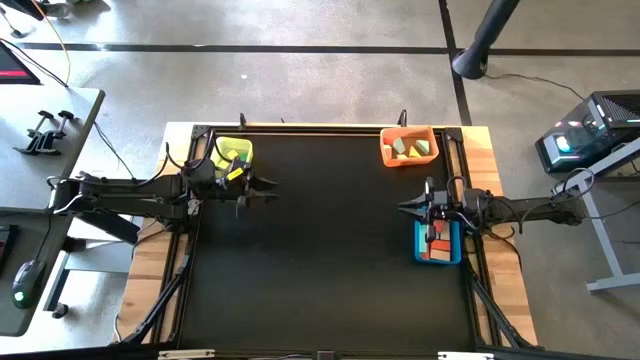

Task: Sort blocks by size
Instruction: Return to Home Position

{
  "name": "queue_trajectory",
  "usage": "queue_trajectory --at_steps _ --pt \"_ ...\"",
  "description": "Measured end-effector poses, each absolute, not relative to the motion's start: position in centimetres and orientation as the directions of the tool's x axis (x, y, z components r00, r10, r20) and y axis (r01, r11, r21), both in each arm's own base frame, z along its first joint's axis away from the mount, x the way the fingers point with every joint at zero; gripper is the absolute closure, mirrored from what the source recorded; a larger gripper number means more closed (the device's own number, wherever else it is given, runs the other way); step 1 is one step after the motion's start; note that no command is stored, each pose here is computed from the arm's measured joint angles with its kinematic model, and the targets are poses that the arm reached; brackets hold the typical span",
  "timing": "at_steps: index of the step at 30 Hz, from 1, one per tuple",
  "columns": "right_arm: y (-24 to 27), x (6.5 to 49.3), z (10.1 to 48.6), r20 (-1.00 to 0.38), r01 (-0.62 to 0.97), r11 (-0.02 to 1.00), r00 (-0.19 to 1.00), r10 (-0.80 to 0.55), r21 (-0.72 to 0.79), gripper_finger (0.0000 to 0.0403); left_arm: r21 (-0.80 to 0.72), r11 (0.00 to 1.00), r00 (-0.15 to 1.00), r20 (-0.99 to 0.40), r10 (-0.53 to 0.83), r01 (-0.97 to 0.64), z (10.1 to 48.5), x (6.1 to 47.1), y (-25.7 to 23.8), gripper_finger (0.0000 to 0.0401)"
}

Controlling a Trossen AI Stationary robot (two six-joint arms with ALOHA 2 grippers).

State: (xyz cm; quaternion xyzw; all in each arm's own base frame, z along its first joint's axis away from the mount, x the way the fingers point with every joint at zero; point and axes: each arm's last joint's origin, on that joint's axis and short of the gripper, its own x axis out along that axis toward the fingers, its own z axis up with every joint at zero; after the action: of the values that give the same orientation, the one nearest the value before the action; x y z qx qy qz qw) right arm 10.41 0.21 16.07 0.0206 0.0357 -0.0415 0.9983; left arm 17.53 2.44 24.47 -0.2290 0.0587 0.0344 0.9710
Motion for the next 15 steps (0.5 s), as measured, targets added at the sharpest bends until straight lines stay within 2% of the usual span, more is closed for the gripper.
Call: queue_trajectory --at_steps 10,15 --pt "0.21 10.41 16.07 -0.073 0.084 0.996 0.994 -0.081 0.041 0.0348 -0.204 0.974 0.989 -0.125 0.076 -0.100 24.51 17.53 2.54 0.0201" --pt "0.21 10.41 16.08 -0.073 0.084 0.996 0.994 -0.081 0.041 0.0348 -0.066 0.994 0.994 0.056 0.090 -0.086 24.84 17.06 2.58 0.0201"
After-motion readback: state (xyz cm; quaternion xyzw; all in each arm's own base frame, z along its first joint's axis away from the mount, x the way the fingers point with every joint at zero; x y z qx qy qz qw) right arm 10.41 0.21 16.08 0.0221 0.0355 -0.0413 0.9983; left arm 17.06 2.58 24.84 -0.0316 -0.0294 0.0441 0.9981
